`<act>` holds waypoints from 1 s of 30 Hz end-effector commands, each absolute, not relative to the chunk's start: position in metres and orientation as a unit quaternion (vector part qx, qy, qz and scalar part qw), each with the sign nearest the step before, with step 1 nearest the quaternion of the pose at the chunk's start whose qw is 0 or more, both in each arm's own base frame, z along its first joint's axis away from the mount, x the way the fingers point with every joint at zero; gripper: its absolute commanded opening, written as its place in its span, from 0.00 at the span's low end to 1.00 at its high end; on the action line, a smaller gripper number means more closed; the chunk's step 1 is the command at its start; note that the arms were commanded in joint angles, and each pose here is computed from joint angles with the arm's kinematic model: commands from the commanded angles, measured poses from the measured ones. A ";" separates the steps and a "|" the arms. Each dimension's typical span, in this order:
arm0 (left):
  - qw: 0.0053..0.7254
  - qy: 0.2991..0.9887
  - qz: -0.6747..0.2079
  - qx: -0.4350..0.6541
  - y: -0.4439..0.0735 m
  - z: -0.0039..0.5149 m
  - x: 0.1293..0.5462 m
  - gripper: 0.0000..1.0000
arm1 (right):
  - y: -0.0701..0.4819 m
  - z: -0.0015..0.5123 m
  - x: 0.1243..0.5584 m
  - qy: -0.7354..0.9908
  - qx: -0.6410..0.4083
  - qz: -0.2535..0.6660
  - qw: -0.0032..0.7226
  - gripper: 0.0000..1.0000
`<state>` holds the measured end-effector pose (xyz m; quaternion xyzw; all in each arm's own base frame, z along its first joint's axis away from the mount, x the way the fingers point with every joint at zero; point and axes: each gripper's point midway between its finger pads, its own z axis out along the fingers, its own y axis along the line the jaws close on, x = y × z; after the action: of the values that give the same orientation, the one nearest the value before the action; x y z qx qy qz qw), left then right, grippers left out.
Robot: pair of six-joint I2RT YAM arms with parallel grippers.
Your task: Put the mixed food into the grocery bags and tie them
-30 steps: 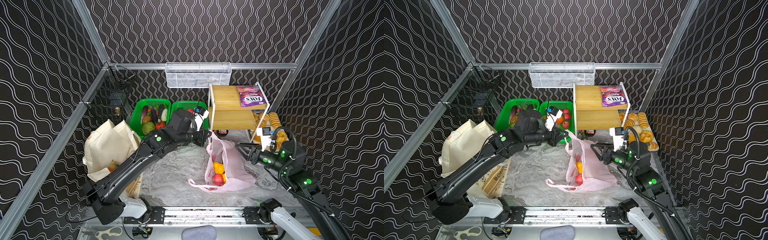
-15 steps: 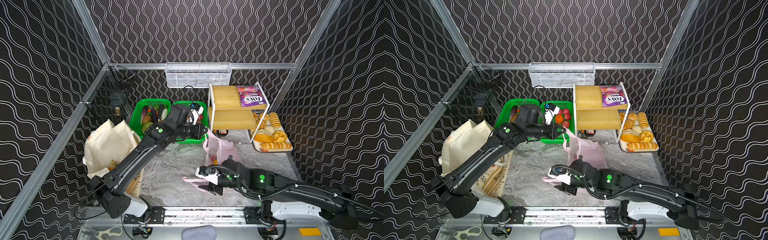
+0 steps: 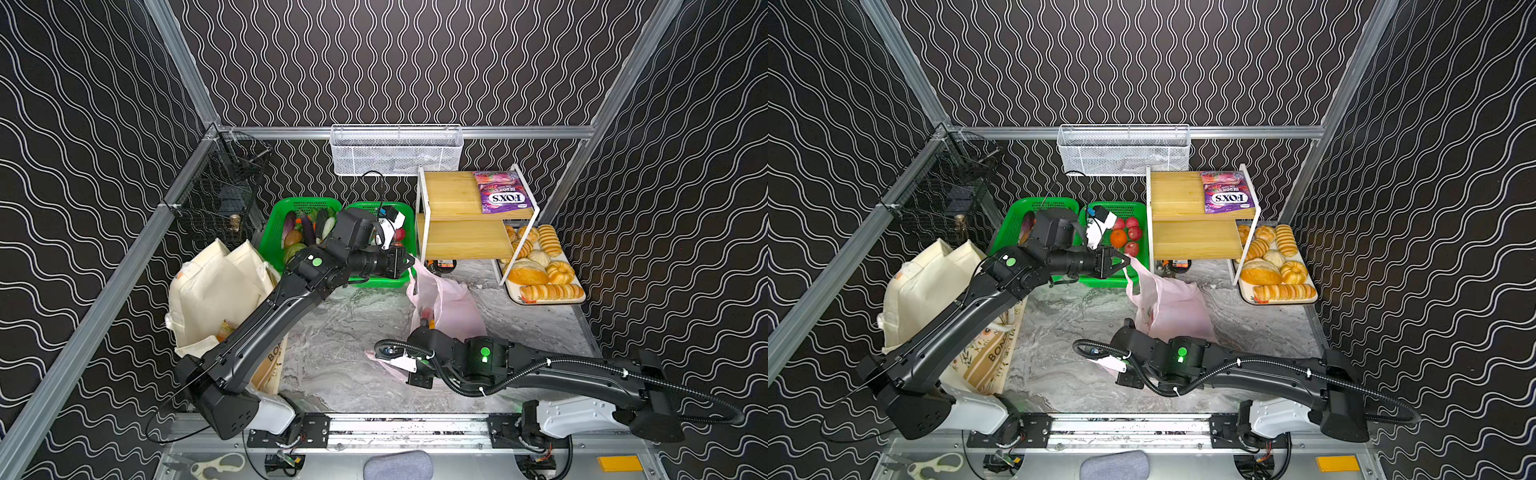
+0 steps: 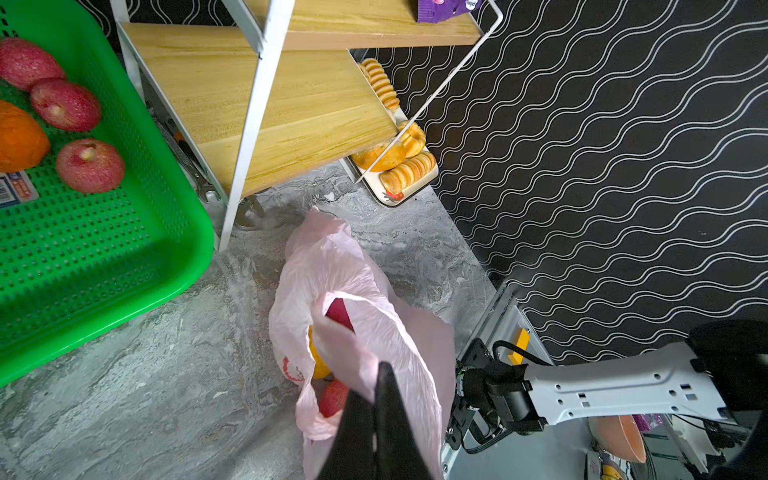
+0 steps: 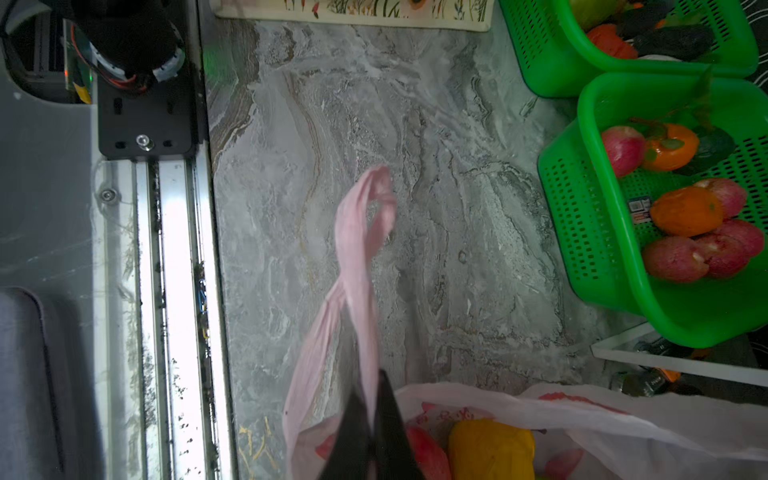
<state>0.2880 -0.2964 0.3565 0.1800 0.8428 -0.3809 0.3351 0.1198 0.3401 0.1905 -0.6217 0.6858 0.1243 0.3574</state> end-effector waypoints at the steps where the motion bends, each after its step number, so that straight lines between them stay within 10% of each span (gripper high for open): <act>1: 0.368 0.842 -0.356 0.170 -0.280 0.367 0.289 0.00 | 0.345 0.231 0.126 0.680 -0.574 0.152 0.429 0.00; 14: 0.458 0.846 -0.234 0.142 -0.186 0.435 0.247 0.00 | 0.232 0.429 0.134 0.528 -0.225 0.351 0.740 0.00; 30: 0.351 0.928 -0.006 0.128 -0.131 0.355 0.280 0.00 | 0.187 0.371 0.236 0.735 -0.022 0.272 0.620 0.00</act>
<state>0.2745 -0.1518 0.3652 0.1349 0.9216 -0.0578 0.3592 0.2218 0.1877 0.4122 -0.0430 0.6703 0.3039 0.6756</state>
